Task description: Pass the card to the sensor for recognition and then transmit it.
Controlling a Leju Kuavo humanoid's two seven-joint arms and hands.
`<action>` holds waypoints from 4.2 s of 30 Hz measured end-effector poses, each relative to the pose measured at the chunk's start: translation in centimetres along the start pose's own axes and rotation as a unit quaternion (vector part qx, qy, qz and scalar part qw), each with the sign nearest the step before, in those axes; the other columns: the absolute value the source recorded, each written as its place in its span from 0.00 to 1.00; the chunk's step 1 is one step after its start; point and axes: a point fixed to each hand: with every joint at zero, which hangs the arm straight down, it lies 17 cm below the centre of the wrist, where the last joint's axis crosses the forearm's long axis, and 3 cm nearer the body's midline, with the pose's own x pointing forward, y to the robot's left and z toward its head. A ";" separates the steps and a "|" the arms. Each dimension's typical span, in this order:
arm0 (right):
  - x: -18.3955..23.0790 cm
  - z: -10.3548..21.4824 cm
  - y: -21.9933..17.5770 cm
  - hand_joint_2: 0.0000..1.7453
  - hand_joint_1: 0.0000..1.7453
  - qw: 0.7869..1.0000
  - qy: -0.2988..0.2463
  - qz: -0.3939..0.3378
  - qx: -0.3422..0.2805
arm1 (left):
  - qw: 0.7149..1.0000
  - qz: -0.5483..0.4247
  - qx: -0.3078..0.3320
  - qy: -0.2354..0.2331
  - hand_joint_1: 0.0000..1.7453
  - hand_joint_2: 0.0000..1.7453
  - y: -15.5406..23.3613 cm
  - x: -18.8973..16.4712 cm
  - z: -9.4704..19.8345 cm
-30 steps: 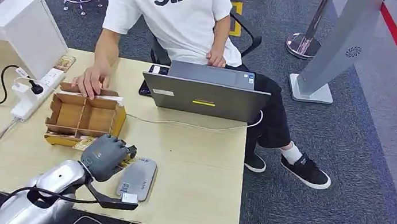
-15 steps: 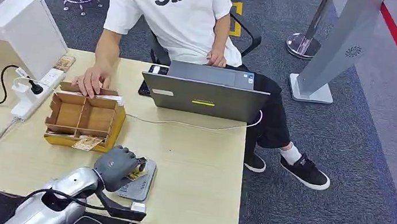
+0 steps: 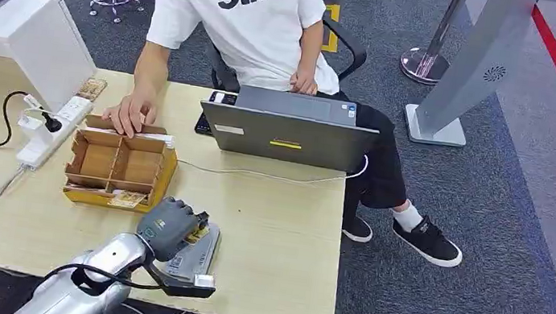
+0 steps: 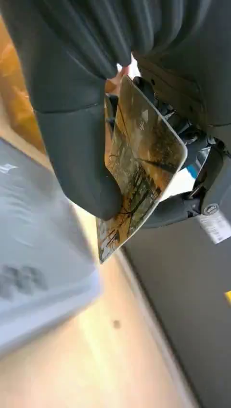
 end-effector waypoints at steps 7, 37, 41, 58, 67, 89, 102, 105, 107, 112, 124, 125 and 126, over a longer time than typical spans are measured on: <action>-0.1 0.0 0.1 1.00 0.00 1.000 0.001 0.000 0.000 | 0.997 -0.019 0.050 0.047 1.00 1.00 4.5 -3.0 -1.2; -0.3 0.0 0.2 1.00 0.00 1.000 0.003 0.005 -0.001 | 0.965 -0.010 0.099 0.242 0.00 1.00 10.1 -17.3 2.1; -0.2 0.1 0.2 1.00 0.00 1.000 0.000 0.005 -0.001 | 0.969 0.003 0.108 0.221 0.00 1.00 10.3 -15.8 1.9; -0.2 0.4 -0.4 1.00 0.00 1.000 -0.011 -0.005 -0.008 | 0.995 -0.006 0.031 0.092 0.00 1.00 3.1 -5.0 4.0; -0.3 0.5 -0.6 1.00 0.00 1.000 -0.011 -0.005 -0.009 | 0.994 -0.050 0.016 0.100 0.00 1.00 2.0 -6.4 6.8; -0.8 0.5 -0.2 1.00 0.00 1.000 0.000 0.016 -0.001 | 0.972 -0.119 0.018 0.203 0.00 1.00 2.3 -15.0 10.2; -1.0 0.5 0.2 1.00 0.00 1.000 0.003 0.021 0.004 | 0.986 -0.086 0.032 0.137 0.00 1.00 1.7 -11.7 8.8; -1.0 0.5 0.2 1.00 0.00 1.000 0.003 0.021 0.005 | 0.987 -0.082 0.033 0.137 0.00 1.00 1.7 -11.4 8.8; -1.0 0.5 0.2 1.00 0.00 1.000 0.003 0.021 0.005 | 0.987 -0.081 0.035 0.135 0.46 1.00 1.7 -11.3 8.7; -1.0 0.5 0.2 1.00 0.00 1.000 0.003 0.020 0.005 | 0.987 -0.080 0.036 0.137 0.05 1.00 1.7 -11.3 8.8; -0.9 0.5 0.1 1.00 0.00 1.000 0.001 0.018 0.003 | 0.983 -0.082 0.039 0.161 1.00 1.00 2.0 -12.2 9.1; -0.9 0.5 0.1 1.00 0.00 1.000 0.001 0.017 0.003 | 0.982 -0.082 0.039 0.164 1.00 1.00 2.0 -12.3 9.1; -0.9 0.5 0.1 1.00 0.00 1.000 0.000 0.017 0.003 | 0.982 -0.082 0.038 0.168 1.00 1.00 2.0 -12.4 9.2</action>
